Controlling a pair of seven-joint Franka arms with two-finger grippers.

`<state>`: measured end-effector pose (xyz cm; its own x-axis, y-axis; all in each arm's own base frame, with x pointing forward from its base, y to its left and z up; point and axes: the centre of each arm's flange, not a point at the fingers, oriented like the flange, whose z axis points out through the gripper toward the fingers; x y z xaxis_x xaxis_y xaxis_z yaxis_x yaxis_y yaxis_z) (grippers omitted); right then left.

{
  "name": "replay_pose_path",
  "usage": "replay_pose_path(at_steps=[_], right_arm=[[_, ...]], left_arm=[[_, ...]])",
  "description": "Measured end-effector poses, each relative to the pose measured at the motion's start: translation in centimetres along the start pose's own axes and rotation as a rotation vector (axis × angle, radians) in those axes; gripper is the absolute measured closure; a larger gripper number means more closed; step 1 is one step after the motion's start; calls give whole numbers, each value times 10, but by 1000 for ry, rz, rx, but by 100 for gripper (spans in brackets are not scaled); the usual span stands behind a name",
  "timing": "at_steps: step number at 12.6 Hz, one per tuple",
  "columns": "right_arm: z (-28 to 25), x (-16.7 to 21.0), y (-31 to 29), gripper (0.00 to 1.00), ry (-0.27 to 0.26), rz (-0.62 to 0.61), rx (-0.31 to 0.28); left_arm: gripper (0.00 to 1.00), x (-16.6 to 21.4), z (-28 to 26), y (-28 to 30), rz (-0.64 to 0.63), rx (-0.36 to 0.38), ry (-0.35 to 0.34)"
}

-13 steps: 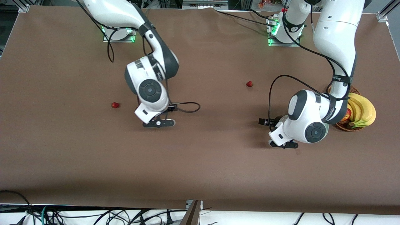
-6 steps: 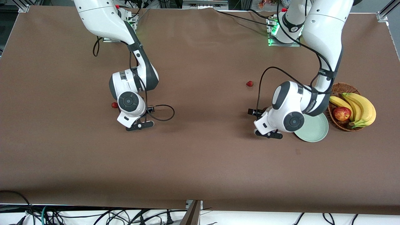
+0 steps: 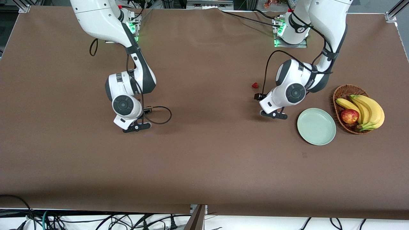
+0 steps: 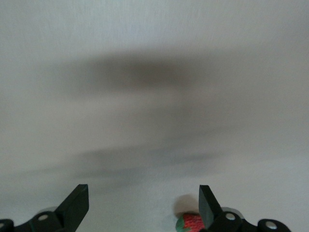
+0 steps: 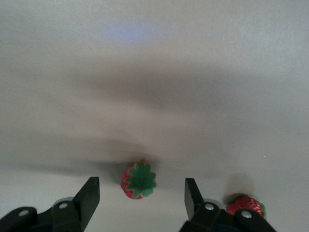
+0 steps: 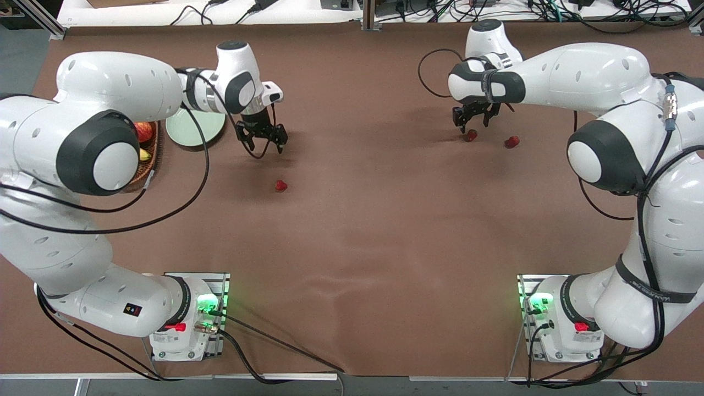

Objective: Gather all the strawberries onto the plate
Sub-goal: 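Grasp the strawberry with the left gripper while the right gripper grasps another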

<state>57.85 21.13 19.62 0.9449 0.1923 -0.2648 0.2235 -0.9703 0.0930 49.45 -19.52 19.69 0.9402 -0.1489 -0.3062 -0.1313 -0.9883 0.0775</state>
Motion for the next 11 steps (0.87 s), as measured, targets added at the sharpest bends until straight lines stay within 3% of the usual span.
replay_pose_path(at_steps=[5, 6, 7, 9, 11], right_arm=[[10, -5, 1, 31, -18, 22, 58], [13, -6, 2, 37, -19, 26, 61], [15, -6, 2, 37, -18, 27, 62], [18, -7, 3, 52, -16, 28, 62], [19, -7, 3, 57, -11, 29, 61]], left_arm=[[0, -47, 42, 61, -78, 13, 1], [0, -54, 49, 71, -85, 19, -4], [0, -59, 54, 73, -86, 23, -7], [0, -61, 56, 70, -91, 24, -5], [0, -63, 60, 66, -93, 21, 17]])
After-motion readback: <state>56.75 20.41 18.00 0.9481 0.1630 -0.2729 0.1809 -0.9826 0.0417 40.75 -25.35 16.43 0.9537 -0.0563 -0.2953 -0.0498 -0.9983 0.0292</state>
